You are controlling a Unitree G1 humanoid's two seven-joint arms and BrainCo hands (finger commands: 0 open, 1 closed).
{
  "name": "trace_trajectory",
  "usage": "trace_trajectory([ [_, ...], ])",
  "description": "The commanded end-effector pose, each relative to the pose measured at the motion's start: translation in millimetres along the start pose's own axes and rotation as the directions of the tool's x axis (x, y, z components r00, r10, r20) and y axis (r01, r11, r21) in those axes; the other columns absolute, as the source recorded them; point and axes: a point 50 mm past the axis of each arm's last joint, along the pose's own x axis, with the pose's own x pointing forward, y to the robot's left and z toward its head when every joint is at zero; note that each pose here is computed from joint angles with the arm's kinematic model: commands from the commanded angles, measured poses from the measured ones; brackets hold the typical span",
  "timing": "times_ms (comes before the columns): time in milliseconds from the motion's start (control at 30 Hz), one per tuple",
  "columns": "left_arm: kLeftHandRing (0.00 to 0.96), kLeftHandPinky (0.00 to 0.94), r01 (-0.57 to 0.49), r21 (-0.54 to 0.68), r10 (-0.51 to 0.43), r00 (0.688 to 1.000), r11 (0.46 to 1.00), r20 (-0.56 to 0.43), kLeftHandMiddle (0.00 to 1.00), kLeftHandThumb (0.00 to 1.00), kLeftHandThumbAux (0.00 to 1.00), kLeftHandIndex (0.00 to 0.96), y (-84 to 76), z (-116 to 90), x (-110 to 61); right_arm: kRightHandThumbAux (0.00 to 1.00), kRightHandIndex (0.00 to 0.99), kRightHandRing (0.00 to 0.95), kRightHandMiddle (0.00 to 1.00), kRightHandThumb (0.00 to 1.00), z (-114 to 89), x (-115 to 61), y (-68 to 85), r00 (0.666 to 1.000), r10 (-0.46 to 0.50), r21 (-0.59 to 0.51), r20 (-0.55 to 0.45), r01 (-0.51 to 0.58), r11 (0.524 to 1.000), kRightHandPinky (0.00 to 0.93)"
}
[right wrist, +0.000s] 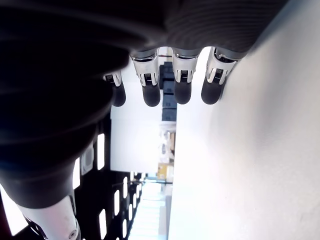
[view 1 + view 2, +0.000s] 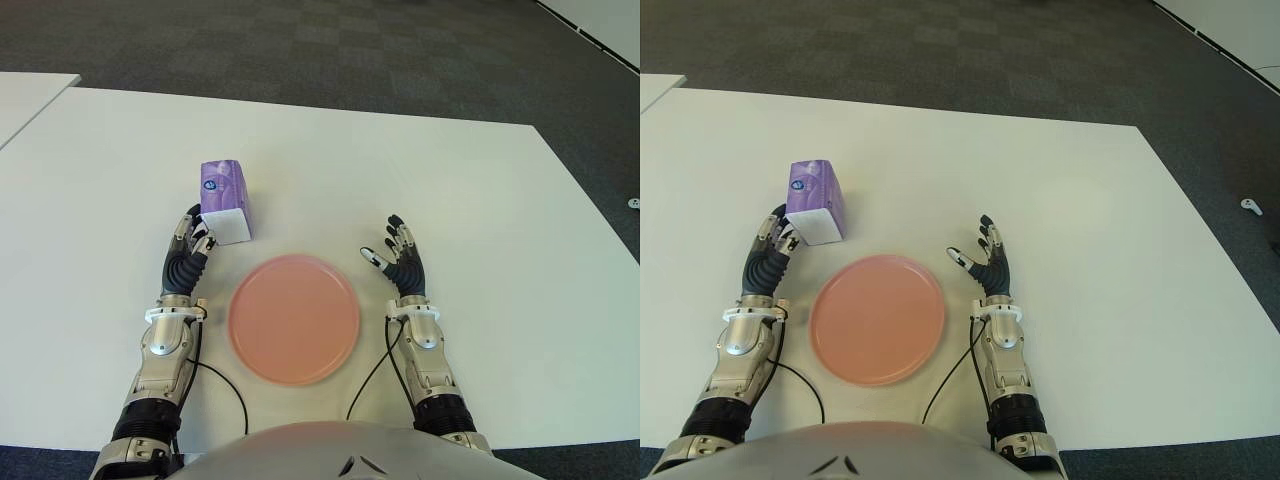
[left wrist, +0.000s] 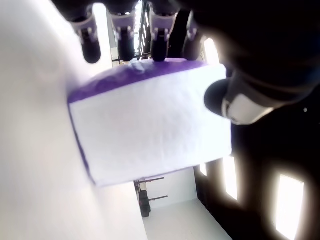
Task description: Put the tissue paper into the plate.
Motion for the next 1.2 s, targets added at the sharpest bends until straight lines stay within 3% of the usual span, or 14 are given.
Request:
trace_trajectory([
  [33,0.000,0.000,0.009,0.002,-0.009,0.997,1.000,-0.077,0.000,0.000,0.471,0.000,-2.2,-14.1,-12.4,0.764,0.000,0.000,0.000,0.123,-43.3,-27.9,-0.5,0.971,-0.011,-0.003,-0.239,0.010,1.000,0.000],
  [900,0.000,0.000,-0.006,0.070,0.008,1.000,0.998,-0.022,0.000,0.000,0.456,0.000,12.5,-3.1,-3.3,0.754,0.000,0.000,0.000,0.128,-42.6,-24.8,4.0,0.972,-0.011,0.004,-0.236,0.012,1.000,0.000],
  [1033,0.000,0.000,0.001,0.103,-0.001,1.000,0.995,0.006,0.000,0.000,0.452,0.000,21.9,4.9,4.3,0.747,0.000,0.000,0.000,0.124,-42.3,-24.3,5.6,0.971,-0.010,0.011,-0.238,0.013,1.000,0.000],
  [1200,0.000,0.000,-0.027,0.162,0.021,0.999,0.986,0.040,0.000,0.000,0.444,0.000,51.4,18.8,24.4,0.745,0.000,0.000,0.000,0.123,-42.4,-22.7,7.4,0.971,-0.009,0.015,-0.239,0.013,1.000,0.000],
])
